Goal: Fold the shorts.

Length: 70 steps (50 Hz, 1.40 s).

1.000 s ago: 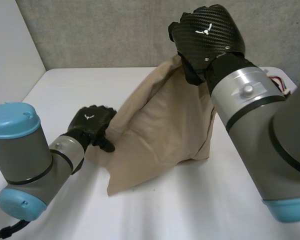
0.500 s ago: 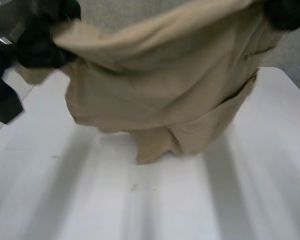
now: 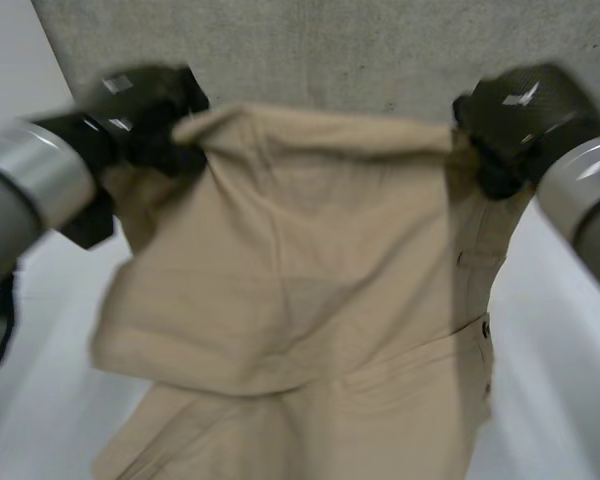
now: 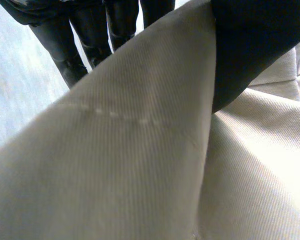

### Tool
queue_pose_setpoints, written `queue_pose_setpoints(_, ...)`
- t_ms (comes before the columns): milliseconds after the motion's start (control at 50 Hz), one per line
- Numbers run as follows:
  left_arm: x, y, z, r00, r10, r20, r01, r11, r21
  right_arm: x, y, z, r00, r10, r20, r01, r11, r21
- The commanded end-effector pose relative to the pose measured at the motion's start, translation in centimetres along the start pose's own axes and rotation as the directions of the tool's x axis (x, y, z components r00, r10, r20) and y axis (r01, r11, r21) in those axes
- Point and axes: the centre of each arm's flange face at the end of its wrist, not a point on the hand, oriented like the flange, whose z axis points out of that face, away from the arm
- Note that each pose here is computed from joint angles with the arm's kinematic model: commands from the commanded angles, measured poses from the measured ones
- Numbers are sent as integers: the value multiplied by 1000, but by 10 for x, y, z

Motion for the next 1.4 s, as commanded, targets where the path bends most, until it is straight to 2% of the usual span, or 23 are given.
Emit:
queue_pose_setpoints(20, -20, 77, 83, 990, 141, 25, -139, 986, -91, -34, 51, 63, 1000, 25, 17, -24, 998, -52)
queue_pose_setpoints(160, -38, 103, 144, 957, 256, 140, -263, 964, 34, -50, 71, 120, 993, 46, -104, -35, 994, 108)
queue_pose_setpoints(220, -40, 100, 156, 950, 266, 161, -284, 953, 100, -49, 73, 142, 978, 60, -201, -21, 981, 193)
queue_pose_setpoints(280, -42, 92, 167, 946, 266, 184, -299, 935, 191, -54, 74, 153, 974, 59, -221, -5, 971, 237)
queue_pose_setpoints(380, -38, 86, 177, 941, 268, 204, -321, 898, 300, -62, 81, 166, 981, 45, -187, 4, 968, 251)
queue_pose_setpoints(520, -38, 90, 174, 942, 269, 203, -321, 900, 296, -53, 72, 152, 981, 53, -186, -5, 968, 252)
queue_pose_setpoints(640, -32, 83, 141, 944, 269, 189, -310, 920, 241, -34, 69, 127, 982, 42, -186, -2, 978, 210)
queue_pose_setpoints(720, -27, 82, 109, 948, 264, 179, -293, 941, 167, -25, 75, 106, 991, 20, -131, -2, 991, 131)
queue_pose_setpoints(740, -26, 80, 101, 948, 262, 180, -290, 945, 152, -27, 82, 97, 998, 4, -67, 1, 996, 84)
queue_pose_setpoints(800, -20, 79, 67, 950, 257, 178, -271, 960, 63, -27, 91, 87, 1000, 3, 15, -3, 1000, 23)
queue_pose_setpoints(900, -10, 94, 22, 961, 224, 161, -211, 973, -95, -24, 117, 60, 973, 52, 223, -23, 991, -131)
queue_pose_setpoints(980, 8, 115, -20, 983, 118, 139, -84, 970, -229, -23, 136, 46, 943, 116, 313, -50, 976, -211)
queue_pose_setpoints(1060, 15, 130, -47, 987, 39, 158, 11, 952, -306, -21, 158, 35, 927, 134, 350, -45, 967, -253)
queue_pose_setpoints(1140, 26, 141, -70, 987, 12, 159, 43, 939, -342, -25, 174, 27, 916, 120, 382, -14, 964, -267)
queue_pose_setpoints(1280, 48, 154, -100, 992, 47, 118, 1, 927, -375, -38, 192, 19, 919, 93, 382, 5, 968, -250)
queue_pose_setpoints(1400, 53, 158, -105, 992, 64, 110, -16, 920, -391, -38, 201, 25, 932, 79, 353, -2, 977, -214)
